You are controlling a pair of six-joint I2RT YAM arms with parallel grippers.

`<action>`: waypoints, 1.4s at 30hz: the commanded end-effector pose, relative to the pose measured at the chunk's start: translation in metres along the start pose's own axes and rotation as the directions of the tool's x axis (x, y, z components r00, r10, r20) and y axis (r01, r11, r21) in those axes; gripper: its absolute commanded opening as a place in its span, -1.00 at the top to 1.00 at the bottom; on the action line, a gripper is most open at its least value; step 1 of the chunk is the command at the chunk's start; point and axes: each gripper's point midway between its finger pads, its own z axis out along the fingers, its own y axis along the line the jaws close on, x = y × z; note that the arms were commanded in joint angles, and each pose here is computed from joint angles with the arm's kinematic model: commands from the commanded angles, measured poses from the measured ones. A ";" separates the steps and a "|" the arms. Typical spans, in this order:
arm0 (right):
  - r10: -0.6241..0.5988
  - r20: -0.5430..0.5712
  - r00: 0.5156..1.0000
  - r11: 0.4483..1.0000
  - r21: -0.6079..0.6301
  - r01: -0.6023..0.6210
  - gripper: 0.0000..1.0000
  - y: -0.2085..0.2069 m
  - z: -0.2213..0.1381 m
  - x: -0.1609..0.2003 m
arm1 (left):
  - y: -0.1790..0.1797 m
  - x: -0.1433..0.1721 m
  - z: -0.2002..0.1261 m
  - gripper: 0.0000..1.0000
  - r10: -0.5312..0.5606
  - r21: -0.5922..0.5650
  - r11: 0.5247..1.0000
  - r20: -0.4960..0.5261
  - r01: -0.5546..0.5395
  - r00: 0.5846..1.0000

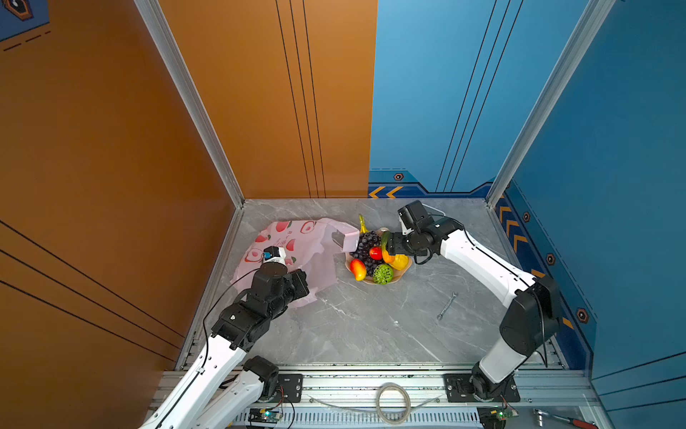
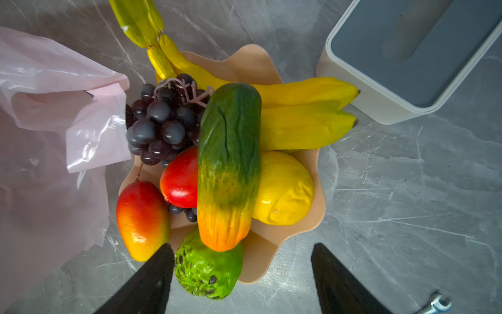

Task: Place the fruits into the plastic bag
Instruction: Pick up the fruit from the plate.

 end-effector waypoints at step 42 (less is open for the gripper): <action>-0.019 -0.056 0.998 1.000 -0.009 0.019 0.30 0.015 0.037 -0.018 | -0.004 0.002 -0.002 1.00 0.015 0.024 1.000 -0.010 -0.014 1.000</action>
